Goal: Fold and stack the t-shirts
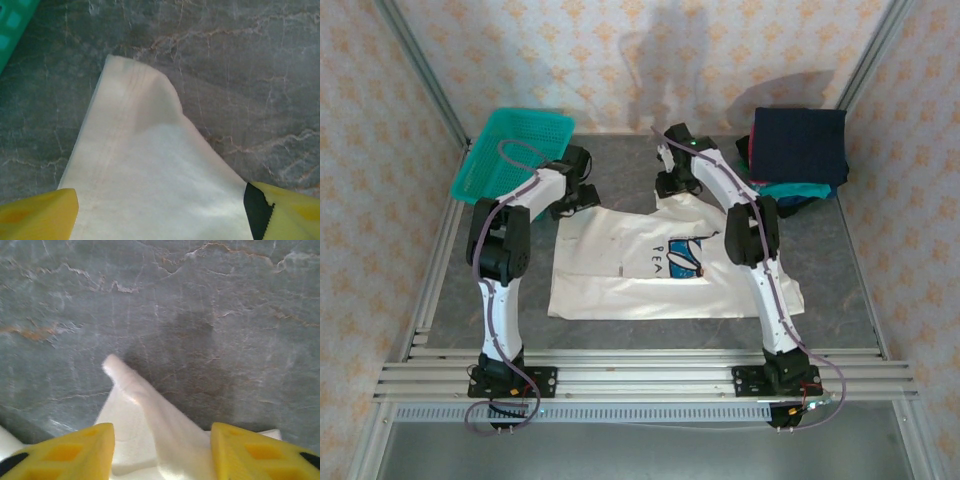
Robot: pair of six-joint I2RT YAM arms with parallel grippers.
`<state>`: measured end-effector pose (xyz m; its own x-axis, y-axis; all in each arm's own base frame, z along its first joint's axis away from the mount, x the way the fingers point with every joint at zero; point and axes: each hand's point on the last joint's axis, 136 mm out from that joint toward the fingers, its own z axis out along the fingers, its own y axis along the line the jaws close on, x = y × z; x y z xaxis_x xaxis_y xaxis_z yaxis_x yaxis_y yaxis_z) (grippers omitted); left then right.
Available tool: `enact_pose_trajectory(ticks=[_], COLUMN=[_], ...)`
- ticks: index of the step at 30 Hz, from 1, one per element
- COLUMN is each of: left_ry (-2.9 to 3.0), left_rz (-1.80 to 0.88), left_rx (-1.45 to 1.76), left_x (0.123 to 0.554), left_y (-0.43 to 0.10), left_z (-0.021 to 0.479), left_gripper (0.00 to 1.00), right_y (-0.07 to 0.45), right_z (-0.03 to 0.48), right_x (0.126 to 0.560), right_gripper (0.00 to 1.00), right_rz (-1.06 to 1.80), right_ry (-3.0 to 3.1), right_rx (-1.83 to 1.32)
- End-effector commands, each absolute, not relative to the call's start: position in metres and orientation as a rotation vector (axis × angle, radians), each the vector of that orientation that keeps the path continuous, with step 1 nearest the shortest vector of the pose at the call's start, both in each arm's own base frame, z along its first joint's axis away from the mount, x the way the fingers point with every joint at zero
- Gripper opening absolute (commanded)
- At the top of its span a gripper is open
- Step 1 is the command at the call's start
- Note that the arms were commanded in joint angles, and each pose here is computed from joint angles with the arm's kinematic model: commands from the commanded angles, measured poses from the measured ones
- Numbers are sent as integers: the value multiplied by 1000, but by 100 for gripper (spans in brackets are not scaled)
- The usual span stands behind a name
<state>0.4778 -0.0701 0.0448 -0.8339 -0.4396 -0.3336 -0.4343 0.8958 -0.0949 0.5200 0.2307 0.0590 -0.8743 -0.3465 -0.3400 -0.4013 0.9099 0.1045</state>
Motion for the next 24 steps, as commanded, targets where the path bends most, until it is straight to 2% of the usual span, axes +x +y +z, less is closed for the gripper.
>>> enact_pose_trajectory(ticks=[1, 6, 10, 12, 19, 22, 24], left_ry=[2671, 2676, 2685, 2703, 2756, 2759, 2756], left_rz=[79, 154, 160, 153, 202, 180, 157], left_rx=[-697, -712, -730, -726, -675, -660, -653], left_x=[482, 488, 492, 493, 482, 479, 478], left_y=[-52, -44, -43, -45, -41, -43, -45], left_z=[50, 43, 34, 28, 15, 14, 16], left_gripper=[87, 86, 85, 74, 26, 13, 10], right_y=[220, 219, 214, 206, 164, 155, 154], right_z=[59, 55, 57, 66, 153, 163, 158], right_x=[525, 523, 527, 533, 549, 539, 527], right_gripper=[32, 22, 9, 1, 0, 0, 0], right_rz=[171, 176, 142, 89, -34, -41, -41], right_ry=[2763, 2775, 2762, 2743, 2476, 2453, 2469], right_rx=[-497, -468, -428, -363, 20, 117, 174])
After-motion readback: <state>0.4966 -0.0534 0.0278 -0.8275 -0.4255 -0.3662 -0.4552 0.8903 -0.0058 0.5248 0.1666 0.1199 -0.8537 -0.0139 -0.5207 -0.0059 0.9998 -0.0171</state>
